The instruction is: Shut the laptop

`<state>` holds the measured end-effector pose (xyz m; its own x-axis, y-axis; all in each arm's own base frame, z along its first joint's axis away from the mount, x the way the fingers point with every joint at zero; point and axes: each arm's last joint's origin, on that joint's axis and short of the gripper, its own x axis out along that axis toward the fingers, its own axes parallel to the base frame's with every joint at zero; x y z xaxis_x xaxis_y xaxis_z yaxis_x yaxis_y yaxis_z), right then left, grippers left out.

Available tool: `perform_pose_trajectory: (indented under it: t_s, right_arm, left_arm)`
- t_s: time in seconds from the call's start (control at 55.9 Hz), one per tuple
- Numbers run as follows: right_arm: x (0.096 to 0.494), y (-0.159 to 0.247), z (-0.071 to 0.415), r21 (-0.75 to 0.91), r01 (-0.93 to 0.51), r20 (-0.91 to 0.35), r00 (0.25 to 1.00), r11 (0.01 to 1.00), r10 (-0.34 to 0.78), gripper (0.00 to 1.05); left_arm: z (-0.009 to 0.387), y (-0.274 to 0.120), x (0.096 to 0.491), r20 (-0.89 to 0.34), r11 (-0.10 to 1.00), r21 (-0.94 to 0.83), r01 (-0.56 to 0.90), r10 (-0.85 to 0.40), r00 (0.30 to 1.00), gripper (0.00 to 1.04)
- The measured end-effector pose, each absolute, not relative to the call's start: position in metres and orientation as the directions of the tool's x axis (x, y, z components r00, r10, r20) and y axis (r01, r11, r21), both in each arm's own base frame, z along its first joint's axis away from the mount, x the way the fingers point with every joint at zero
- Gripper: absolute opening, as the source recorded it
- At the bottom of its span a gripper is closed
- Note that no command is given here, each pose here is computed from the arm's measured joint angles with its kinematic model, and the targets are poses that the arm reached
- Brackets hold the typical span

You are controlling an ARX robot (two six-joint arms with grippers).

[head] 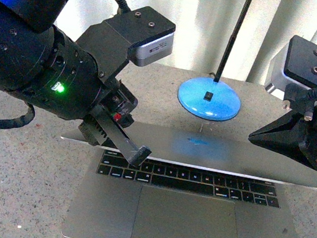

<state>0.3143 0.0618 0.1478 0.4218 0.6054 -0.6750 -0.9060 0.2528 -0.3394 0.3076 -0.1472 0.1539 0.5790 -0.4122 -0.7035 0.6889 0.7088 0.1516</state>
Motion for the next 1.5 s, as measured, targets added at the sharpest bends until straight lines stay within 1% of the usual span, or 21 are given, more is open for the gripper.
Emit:
perform_pose_trajectory:
  t_s: [0.233, 0.519, 0.984, 1.288, 1.503]
  right_arm:
    - [0.311, 0.065, 0.142, -0.343, -0.906, -0.670, 0.420, 0.247, 0.613, 0.03]
    - [0.303, 0.063, 0.129, -0.313, -0.917, -0.683, 0.399, 0.249, 0.611, 0.03]
    - [0.297, 0.060, 0.115, -0.286, -0.925, -0.697, 0.380, 0.251, 0.608, 0.03]
    - [0.288, 0.061, 0.089, -0.266, -0.928, -0.708, 0.372, 0.261, 0.600, 0.03]
    - [0.280, 0.066, 0.070, -0.234, -0.930, -0.713, 0.362, 0.282, 0.601, 0.03]
  left_arm:
    - [0.152, -0.147, 0.306, -0.702, 0.704, 0.141, 0.696, -0.424, 0.572, 0.04]
    - [0.148, -0.151, 0.302, -0.703, 0.696, 0.139, 0.705, -0.432, 0.565, 0.04]
    - [0.125, -0.159, 0.290, -0.724, 0.680, 0.103, 0.726, -0.450, 0.523, 0.04]
    - [0.109, -0.164, 0.282, -0.732, 0.679, 0.057, 0.732, -0.470, 0.493, 0.04]
    - [0.085, -0.160, 0.272, -0.747, 0.687, 0.013, 0.726, -0.476, 0.464, 0.04]
